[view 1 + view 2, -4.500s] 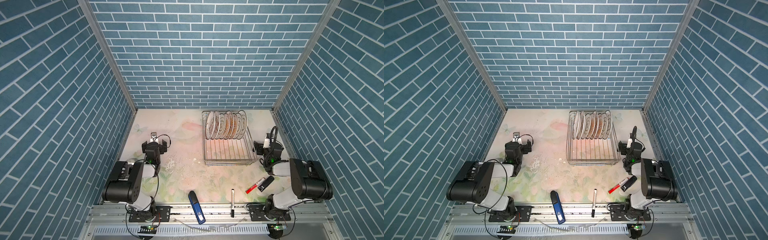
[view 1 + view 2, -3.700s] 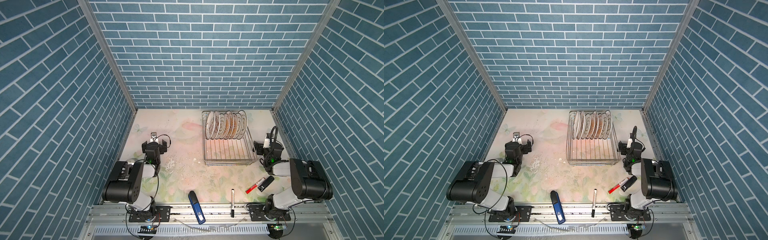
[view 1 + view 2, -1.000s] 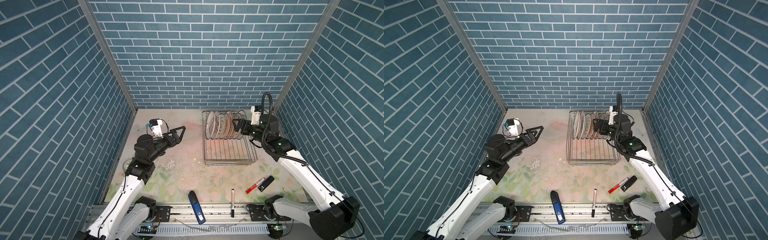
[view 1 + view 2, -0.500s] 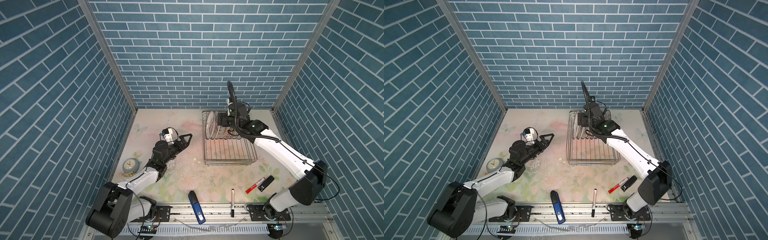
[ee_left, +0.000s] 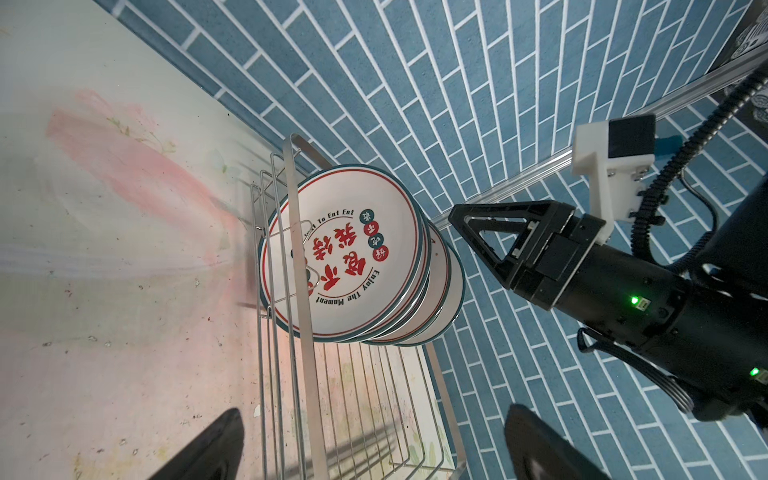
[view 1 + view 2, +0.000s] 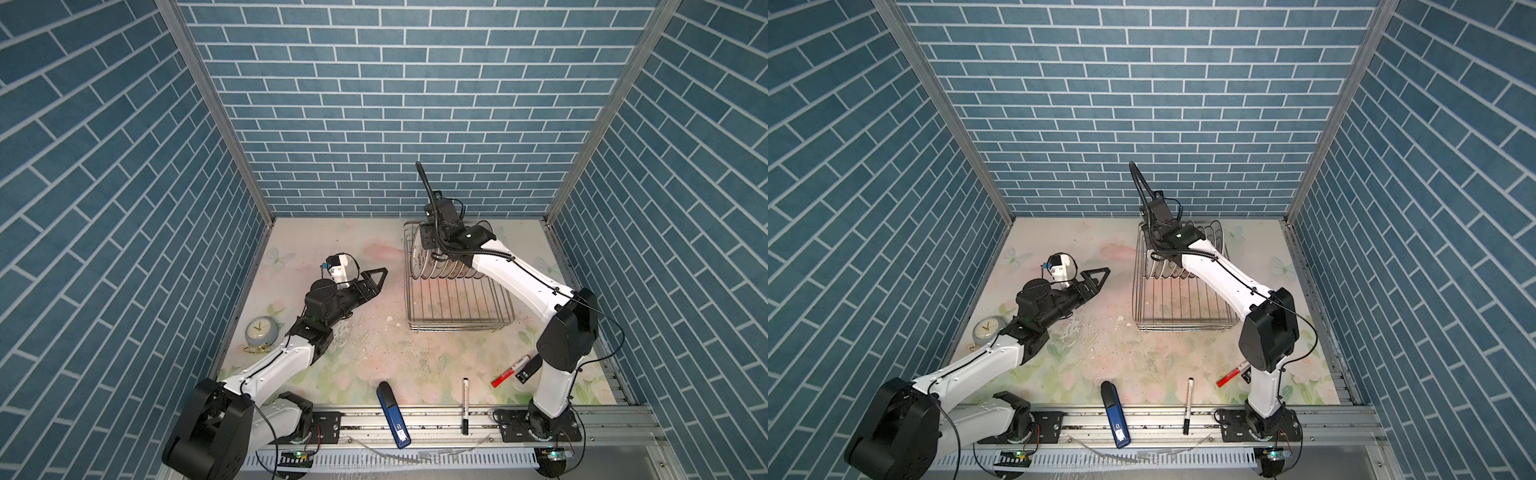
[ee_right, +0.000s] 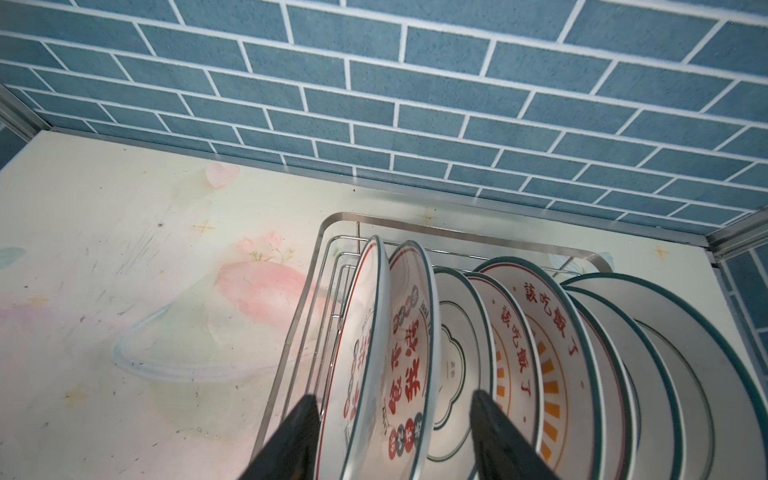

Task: Unload the plates from the dish rack
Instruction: 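Move the right gripper to the nearest plate while the left gripper rises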

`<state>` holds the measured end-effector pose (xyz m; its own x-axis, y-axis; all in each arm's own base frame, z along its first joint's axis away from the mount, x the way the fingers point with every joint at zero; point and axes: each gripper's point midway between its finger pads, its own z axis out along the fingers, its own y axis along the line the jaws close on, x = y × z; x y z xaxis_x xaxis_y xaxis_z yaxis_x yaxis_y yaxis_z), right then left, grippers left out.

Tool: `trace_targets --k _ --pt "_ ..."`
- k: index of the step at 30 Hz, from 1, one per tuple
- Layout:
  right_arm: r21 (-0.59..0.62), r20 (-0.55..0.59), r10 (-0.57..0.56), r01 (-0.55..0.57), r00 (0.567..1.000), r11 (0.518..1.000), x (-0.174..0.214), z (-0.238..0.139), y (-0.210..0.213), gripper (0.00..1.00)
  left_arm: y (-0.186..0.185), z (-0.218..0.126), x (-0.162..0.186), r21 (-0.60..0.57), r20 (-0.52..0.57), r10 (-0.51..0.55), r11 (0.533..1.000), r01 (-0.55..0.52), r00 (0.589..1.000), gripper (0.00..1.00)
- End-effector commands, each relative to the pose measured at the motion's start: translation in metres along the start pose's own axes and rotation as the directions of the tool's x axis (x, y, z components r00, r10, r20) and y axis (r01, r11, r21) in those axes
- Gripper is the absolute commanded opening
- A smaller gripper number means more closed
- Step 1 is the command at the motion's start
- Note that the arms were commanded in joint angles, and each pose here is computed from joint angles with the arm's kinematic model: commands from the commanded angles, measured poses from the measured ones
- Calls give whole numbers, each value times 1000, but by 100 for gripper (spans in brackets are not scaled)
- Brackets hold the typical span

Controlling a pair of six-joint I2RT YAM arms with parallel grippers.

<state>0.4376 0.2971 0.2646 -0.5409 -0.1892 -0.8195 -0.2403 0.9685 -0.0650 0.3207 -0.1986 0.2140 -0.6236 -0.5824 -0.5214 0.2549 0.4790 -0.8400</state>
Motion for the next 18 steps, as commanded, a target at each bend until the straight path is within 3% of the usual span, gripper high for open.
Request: trace_targets --k 1,18 --pt "20 1 -30 30 1000 999 -5 0 4 52 -5 0 0 -17 -6 40 999 -40 999 100" --pt "82 -92 -62 69 994 994 13 42 16 32 -6 -1 2 -35 -9 42 998 -43 999 100"
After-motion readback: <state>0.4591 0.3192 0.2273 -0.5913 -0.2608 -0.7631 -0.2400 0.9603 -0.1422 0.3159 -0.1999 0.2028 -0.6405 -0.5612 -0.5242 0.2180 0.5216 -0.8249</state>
